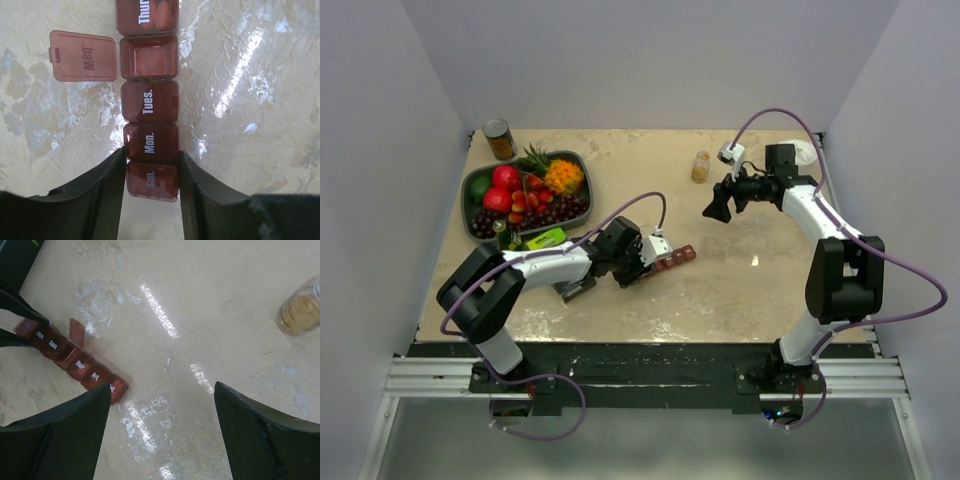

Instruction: Sort the pills into containers

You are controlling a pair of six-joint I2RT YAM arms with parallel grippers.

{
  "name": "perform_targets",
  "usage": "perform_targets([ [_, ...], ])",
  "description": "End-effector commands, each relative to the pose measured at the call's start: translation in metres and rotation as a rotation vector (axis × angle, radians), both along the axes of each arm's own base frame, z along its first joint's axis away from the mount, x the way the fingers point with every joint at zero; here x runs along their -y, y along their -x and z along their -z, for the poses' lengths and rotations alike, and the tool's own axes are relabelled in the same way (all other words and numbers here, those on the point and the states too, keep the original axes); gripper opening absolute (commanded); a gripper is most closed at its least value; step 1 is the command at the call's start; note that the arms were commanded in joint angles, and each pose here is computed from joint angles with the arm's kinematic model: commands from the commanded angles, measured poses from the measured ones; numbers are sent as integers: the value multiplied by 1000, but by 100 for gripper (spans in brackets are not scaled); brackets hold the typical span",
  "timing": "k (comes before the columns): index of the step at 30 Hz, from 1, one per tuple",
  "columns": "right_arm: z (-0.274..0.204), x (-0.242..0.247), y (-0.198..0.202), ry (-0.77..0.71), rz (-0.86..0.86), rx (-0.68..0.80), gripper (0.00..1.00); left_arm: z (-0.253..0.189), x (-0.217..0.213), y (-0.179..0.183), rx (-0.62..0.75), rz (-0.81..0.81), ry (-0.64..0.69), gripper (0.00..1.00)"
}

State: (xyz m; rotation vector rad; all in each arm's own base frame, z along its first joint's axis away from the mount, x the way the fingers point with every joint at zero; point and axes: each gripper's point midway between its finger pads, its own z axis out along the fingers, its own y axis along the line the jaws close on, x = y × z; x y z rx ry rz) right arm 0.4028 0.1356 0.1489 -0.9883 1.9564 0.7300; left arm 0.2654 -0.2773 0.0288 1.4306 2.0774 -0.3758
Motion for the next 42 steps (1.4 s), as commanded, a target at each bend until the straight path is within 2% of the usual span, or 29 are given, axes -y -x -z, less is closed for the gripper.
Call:
perform_targets([
  [1, -15, 0, 3, -16, -17, 41, 86, -9, -7, 3, -74, -234, 45, 36],
  [4, -12, 0, 2, -14, -9, 34, 86, -12, -8, 3, -69, -265, 61, 42],
  [8, -10, 2, 0, -7, 7, 29, 86, -15, -10, 3, -54, -271, 65, 55],
  [11, -8, 3, -2, 0, 17, 28, 86, -17, -12, 3, -40, -265, 70, 61],
  [20, -3, 7, -10, 15, 51, 13, 86, -42, -17, 3, 40, -211, 85, 68],
  [25, -6, 21, -46, 20, 251, 9, 87, -78, -22, -6, 153, -190, 118, 74],
  [27, -12, 23, -64, -19, 343, 10, 87, -92, -29, -11, 203, -213, 139, 77],
  [28, -11, 26, -72, -18, 389, 7, 99, -97, -37, -18, 236, -248, 134, 80],
  [30, -8, 22, -89, -39, 457, -19, 99, -104, -46, -20, 283, -268, 159, 81],
  [33, -7, 10, -108, 20, 474, 27, 99, -113, -61, -26, 371, -331, 196, 86],
  [34, 3, 6, -114, 35, 479, 23, 99, -114, -67, -28, 392, -359, 198, 93],
  [36, -6, -4, -131, 70, 514, 77, 99, -119, -71, -29, 434, -376, 222, 98],
  [37, 8, -7, -138, 95, 533, 62, 99, -121, -75, -31, 455, -385, 208, 99],
  [38, -7, -17, -151, 87, 558, 95, 99, -120, -79, -31, 460, -392, 192, 99],
  [40, 15, -7, -169, 167, 678, 80, 99, -122, -85, -35, 492, -404, 162, 99],
  [42, 7, -9, -184, 202, 749, 115, 99, -122, -87, -36, 499, -407, 151, 99],
])
